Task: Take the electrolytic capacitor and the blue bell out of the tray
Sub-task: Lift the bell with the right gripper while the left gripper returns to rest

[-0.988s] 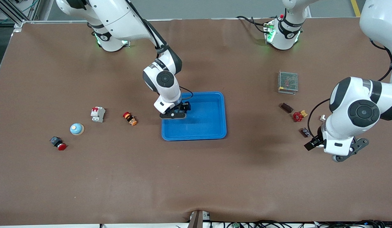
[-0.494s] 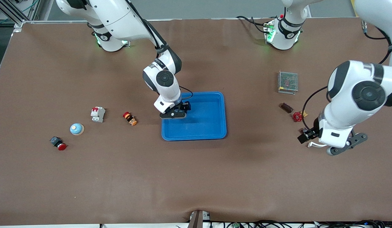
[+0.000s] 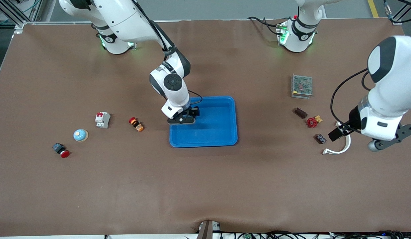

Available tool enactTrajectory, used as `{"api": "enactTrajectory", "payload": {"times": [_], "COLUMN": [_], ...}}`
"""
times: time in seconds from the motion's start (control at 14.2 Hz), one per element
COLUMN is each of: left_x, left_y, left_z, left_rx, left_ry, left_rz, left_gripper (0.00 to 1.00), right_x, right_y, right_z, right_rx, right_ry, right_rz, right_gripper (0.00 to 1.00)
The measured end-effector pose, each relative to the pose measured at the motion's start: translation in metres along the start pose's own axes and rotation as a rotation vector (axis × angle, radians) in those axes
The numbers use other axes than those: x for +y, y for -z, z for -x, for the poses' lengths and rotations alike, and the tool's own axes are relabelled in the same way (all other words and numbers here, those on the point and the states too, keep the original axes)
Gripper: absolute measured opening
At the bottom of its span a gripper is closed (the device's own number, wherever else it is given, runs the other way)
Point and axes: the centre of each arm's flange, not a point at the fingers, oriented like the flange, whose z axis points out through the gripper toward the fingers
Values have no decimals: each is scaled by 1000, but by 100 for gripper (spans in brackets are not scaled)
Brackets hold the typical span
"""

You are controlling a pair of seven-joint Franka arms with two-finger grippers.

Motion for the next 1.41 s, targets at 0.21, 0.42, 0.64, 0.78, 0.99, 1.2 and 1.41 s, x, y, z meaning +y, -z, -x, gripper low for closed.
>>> {"api": "enactTrajectory", "payload": {"times": [0.21, 0.42, 0.64, 0.78, 0.99, 1.2, 1.41], "left_x": [-16, -31, -52, -63, -68, -73, -78], "left_y": [32, 57, 81, 96, 115, 123, 124], "left_z": [5, 15, 21, 29, 47, 56, 62], "left_rx": [30, 12, -4, -12, -35, -54, -86], "left_ry": [-78, -147, -169, -166, -171, -172, -227], "left_rz": [-12, -18, 2, -3, -19, -30, -43], "left_gripper": [100, 100, 100, 100, 100, 100, 100], "right_x": [-1, -1, -4, -8, -13, -2, 29], "right_y": [2, 3, 6, 14, 48, 105, 145], "right_z": [-1, -1, -2, -7, -23, -55, -93], "right_rx": [3, 4, 11, 16, -4, -25, -33], "right_ry": [-13, -15, -13, -13, -16, 33, 109], "right_rz": [-3, -3, -10, -15, 14, 42, 50], "right_gripper": [64, 64, 64, 64, 64, 64, 64]}}
